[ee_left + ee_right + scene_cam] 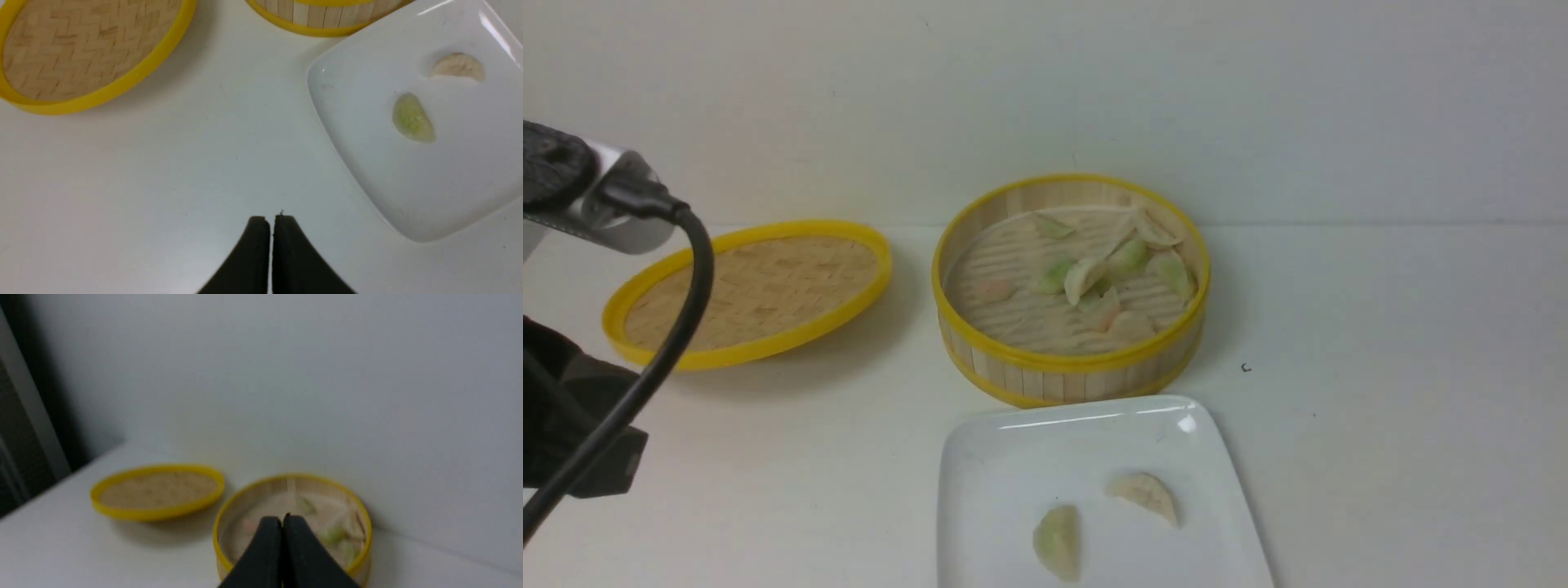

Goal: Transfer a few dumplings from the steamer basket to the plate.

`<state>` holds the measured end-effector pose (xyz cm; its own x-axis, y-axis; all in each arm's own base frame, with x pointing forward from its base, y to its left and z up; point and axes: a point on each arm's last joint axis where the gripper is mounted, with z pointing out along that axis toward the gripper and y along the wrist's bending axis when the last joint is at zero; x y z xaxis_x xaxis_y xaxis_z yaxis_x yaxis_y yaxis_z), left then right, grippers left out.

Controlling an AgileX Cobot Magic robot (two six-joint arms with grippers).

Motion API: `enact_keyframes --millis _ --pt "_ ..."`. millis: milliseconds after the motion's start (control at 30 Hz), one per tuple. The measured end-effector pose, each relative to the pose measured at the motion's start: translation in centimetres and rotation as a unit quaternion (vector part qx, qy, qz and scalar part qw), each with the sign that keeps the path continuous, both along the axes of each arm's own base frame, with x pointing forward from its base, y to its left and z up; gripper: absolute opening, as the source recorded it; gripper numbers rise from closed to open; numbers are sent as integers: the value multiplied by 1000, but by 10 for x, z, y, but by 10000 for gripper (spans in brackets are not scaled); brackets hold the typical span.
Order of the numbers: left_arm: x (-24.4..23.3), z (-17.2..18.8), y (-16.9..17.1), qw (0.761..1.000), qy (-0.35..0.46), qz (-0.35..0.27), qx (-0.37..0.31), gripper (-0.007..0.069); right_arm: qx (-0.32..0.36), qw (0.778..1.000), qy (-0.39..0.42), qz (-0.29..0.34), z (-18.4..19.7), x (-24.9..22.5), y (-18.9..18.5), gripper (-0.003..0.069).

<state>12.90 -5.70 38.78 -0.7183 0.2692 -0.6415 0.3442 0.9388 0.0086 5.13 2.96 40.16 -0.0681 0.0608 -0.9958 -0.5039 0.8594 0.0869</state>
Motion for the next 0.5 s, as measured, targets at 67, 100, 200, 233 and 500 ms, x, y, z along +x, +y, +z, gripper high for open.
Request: enact_keyframes --millis 67,100,200,233,500 --pt "1 1 -2 1000 -7 -3 -11 -6 30 998 -55 -1 -27 -27 -17 -13" --pt "1 2 -2 1000 -9 -3 -12 -6 37 997 -66 -2 -29 -32 -20 -13" --pt "3 3 -5 999 -20 -8 -31 -6 72 994 -86 -10 -69 -45 -30 -13" --pt "4 4 -6 999 -26 -8 -36 -6 77 994 -76 -14 -75 -43 -30 -13" --pt "-11 -5 0 995 -68 -4 -77 -6 70 993 -87 -41 -85 -35 -30 -13"
